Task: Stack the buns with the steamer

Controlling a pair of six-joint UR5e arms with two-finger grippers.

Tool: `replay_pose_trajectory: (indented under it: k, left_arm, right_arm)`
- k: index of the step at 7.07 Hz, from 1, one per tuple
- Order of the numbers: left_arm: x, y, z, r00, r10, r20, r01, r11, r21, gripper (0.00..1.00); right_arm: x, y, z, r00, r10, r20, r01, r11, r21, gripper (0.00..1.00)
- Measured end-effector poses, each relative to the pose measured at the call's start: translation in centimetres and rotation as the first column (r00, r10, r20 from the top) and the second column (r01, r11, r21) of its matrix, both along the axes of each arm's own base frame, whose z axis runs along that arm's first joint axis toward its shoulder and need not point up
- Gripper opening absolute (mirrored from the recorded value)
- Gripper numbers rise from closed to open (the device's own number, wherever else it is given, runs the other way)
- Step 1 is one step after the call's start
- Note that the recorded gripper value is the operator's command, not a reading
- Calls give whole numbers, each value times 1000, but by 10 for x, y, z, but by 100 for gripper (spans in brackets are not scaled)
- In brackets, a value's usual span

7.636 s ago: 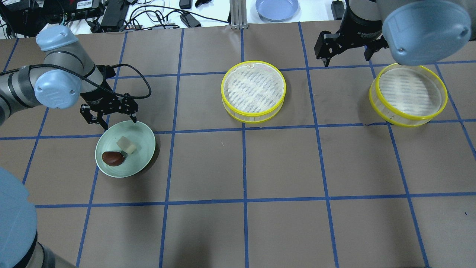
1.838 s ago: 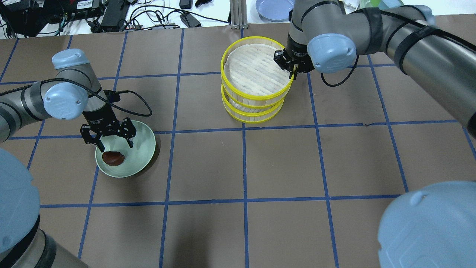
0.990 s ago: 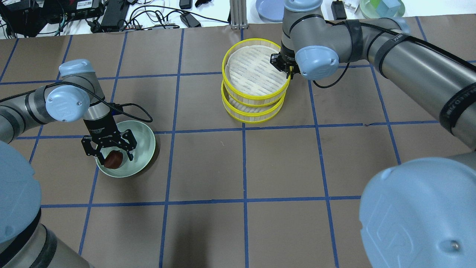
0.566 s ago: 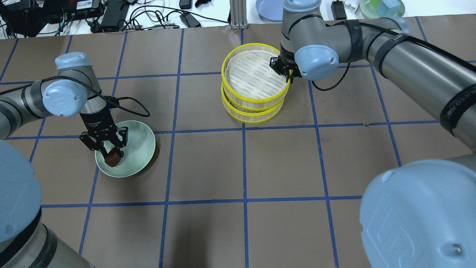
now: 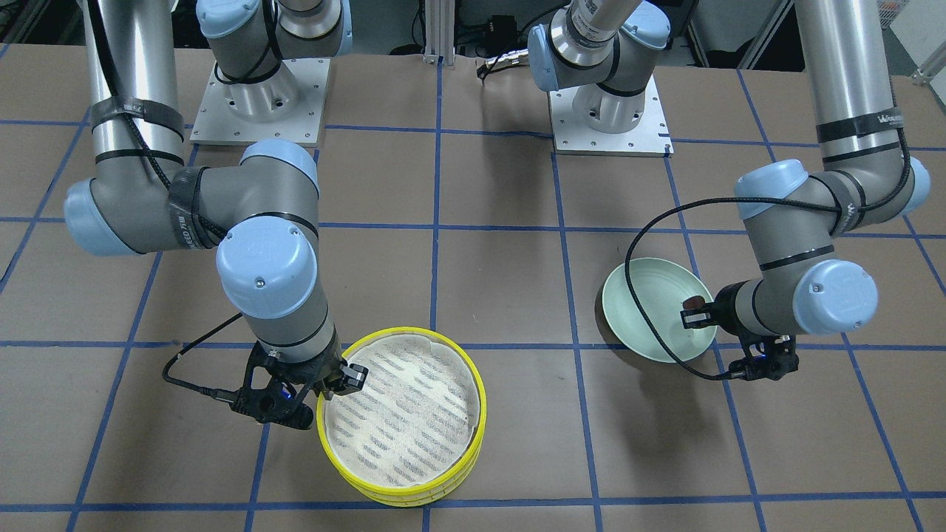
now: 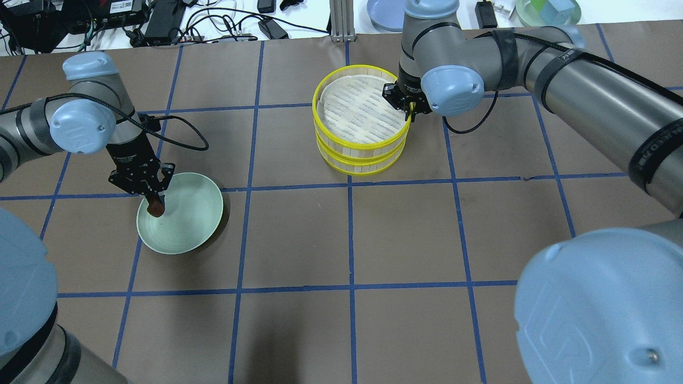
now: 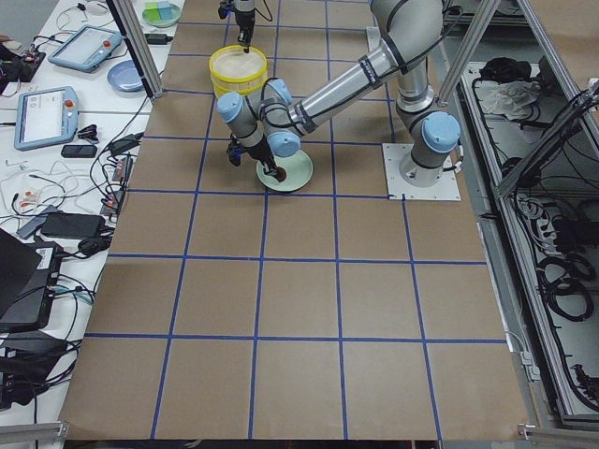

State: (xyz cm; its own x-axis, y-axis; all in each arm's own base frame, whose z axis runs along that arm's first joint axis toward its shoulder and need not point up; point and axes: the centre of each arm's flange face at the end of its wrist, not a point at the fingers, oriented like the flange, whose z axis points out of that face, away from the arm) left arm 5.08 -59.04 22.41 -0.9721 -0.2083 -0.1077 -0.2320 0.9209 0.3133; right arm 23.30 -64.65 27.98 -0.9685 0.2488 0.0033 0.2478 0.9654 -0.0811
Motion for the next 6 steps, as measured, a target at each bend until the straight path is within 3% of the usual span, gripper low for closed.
replay_pose_trajectory:
  k: [1, 2, 4, 6]
  left_arm:
    - [-5, -14, 19, 999, 48, -12, -48, 997, -55, 0]
    - [-16, -27, 41, 994, 105, -40, -109, 988, -113, 0]
    - [-82, -45, 89, 970, 221, -104, -239, 947, -215, 0]
    - [-160, -57, 132, 916, 297, -269, -373, 878, -299, 0]
  right_arm:
    - [0, 1, -4, 1000, -2, 0, 2, 1000, 7, 95]
    - [0, 1, -4, 1000, -5, 0, 5, 1000, 6, 100]
    - [-3, 4, 14, 1000, 11, 4, -11, 1000, -13, 100]
    - [-28, 18, 76, 996, 88, 16, -87, 996, -36, 100]
